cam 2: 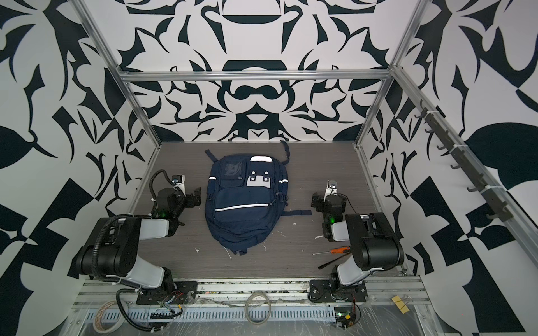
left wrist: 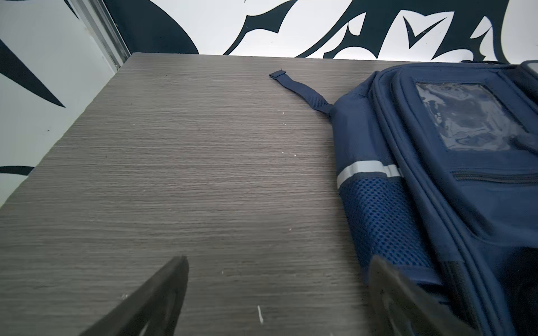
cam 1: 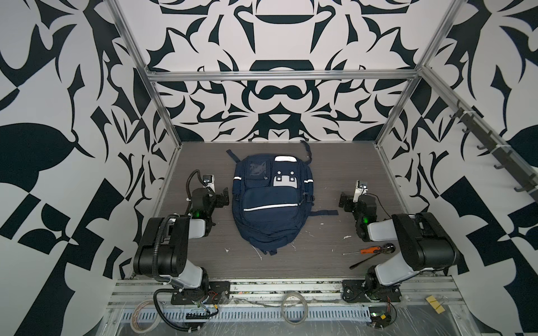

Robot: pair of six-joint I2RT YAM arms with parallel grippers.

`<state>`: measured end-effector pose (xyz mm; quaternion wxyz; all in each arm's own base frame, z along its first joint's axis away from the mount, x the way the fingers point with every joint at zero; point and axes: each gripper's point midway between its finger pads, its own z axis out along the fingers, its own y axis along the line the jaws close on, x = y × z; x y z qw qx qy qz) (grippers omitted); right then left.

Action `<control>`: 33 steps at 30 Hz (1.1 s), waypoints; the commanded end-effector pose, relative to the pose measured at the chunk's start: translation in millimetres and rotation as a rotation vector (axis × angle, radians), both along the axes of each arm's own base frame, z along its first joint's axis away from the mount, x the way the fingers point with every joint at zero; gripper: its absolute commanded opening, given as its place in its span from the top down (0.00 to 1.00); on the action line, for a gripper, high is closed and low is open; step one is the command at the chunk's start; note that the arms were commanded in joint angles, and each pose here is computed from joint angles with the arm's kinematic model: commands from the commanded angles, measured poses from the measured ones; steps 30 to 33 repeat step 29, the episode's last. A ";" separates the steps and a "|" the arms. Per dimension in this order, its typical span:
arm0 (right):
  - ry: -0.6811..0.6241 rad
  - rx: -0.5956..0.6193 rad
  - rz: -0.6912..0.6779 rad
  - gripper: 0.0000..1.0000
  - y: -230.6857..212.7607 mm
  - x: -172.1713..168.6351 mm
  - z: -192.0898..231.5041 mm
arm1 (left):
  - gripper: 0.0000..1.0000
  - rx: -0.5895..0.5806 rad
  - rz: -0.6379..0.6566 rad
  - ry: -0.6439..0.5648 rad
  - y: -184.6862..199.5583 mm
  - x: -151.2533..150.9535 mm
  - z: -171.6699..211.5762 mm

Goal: Pack the student bag

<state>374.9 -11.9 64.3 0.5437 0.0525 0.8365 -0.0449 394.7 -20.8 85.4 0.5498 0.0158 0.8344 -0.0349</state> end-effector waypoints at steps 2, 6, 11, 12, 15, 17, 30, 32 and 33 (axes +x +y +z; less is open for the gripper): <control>-0.030 -0.001 0.107 0.00 18.4 12.2 14.0 | 0.01 0.004 -0.012 -0.011 -0.7 -0.9 -0.7; -0.029 -0.003 0.110 0.00 18.6 12.1 13.8 | 0.01 0.004 -0.012 -0.006 -0.7 -0.3 -1.5; -0.024 -0.006 0.114 0.00 19.1 13.0 13.6 | 0.01 0.004 -0.012 -0.002 -0.5 -0.6 -1.7; -0.025 -0.007 0.115 0.00 19.4 12.6 13.5 | 0.01 0.003 -0.013 -0.001 -0.9 -0.8 -1.8; -0.026 -0.007 0.116 0.00 19.5 12.5 13.7 | 0.01 0.003 -0.013 0.001 -0.8 -0.8 -1.8; -0.027 -0.007 0.115 0.00 19.2 12.7 14.0 | 0.01 0.004 -0.012 0.003 -0.4 -0.7 -1.8; -0.031 -0.005 0.118 0.00 19.9 12.3 14.0 | 0.01 0.003 -0.015 0.005 -1.3 -0.2 -1.9; -0.031 -0.005 0.118 0.00 19.9 12.3 14.0 | 0.01 0.003 -0.015 0.005 -1.3 -0.2 -1.9; -0.031 -0.005 0.118 0.00 19.9 12.3 14.0 | 0.01 0.003 -0.015 0.005 -1.3 -0.2 -1.9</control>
